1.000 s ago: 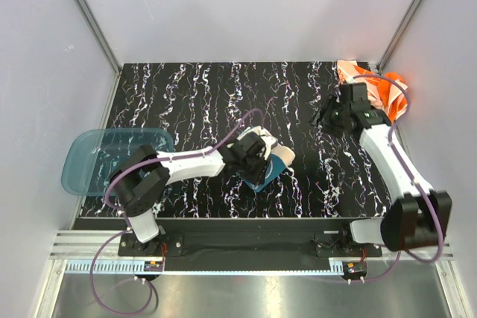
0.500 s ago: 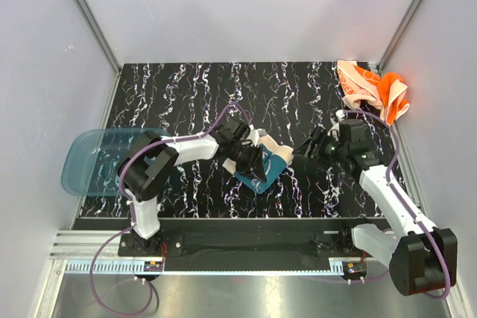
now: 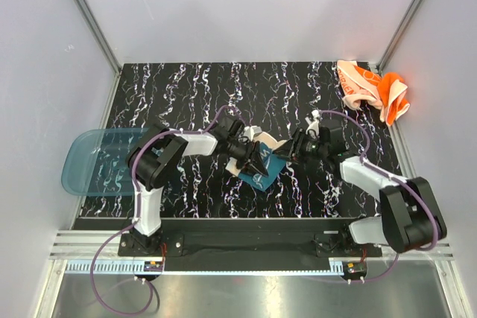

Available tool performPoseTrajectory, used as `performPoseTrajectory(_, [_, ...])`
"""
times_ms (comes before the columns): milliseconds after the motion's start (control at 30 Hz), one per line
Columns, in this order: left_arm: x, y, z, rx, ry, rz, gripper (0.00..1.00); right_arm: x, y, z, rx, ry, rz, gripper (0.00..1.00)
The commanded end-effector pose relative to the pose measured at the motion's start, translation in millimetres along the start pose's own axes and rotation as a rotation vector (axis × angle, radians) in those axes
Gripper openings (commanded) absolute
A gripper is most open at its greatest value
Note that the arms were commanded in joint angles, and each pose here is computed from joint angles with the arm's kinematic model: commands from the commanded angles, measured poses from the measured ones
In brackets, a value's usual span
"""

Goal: Roll the towels

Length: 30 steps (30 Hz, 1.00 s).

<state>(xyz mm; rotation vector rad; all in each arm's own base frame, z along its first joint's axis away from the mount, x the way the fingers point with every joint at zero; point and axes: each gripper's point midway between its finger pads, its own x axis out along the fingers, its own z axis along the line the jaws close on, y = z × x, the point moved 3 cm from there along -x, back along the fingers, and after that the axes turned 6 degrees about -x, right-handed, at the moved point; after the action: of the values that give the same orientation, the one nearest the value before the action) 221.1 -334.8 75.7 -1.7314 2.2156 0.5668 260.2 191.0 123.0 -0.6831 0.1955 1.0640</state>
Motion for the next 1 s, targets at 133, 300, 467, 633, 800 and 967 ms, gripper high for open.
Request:
performPoseTrajectory(133, [-8,-14,0,-0.064,0.073,0.005,0.37,29,-18,4,-0.071,-0.102,-0.015,0.40])
performPoseTrajectory(300, [-9,-19,6,-0.093,0.091,0.007,0.40,44,-11,-14,-0.052,-0.103,-0.005,0.40])
performPoseTrajectory(467, [-13,-22,13,-0.127,0.058,-0.008,0.46,58,1,-37,-0.016,-0.063,0.026,0.37])
performPoseTrajectory(633, [-21,-23,21,-0.083,-0.065,-0.058,0.59,72,15,-51,-0.026,-0.012,0.063,0.36])
performPoseTrajectory(800, [-33,-21,25,-0.062,-0.137,-0.100,0.67,78,25,-66,-0.015,0.035,0.086,0.34])
performPoseTrajectory(967, [-56,-24,15,0.024,-0.261,-0.184,0.76,80,27,-71,-0.018,0.067,0.096,0.33])
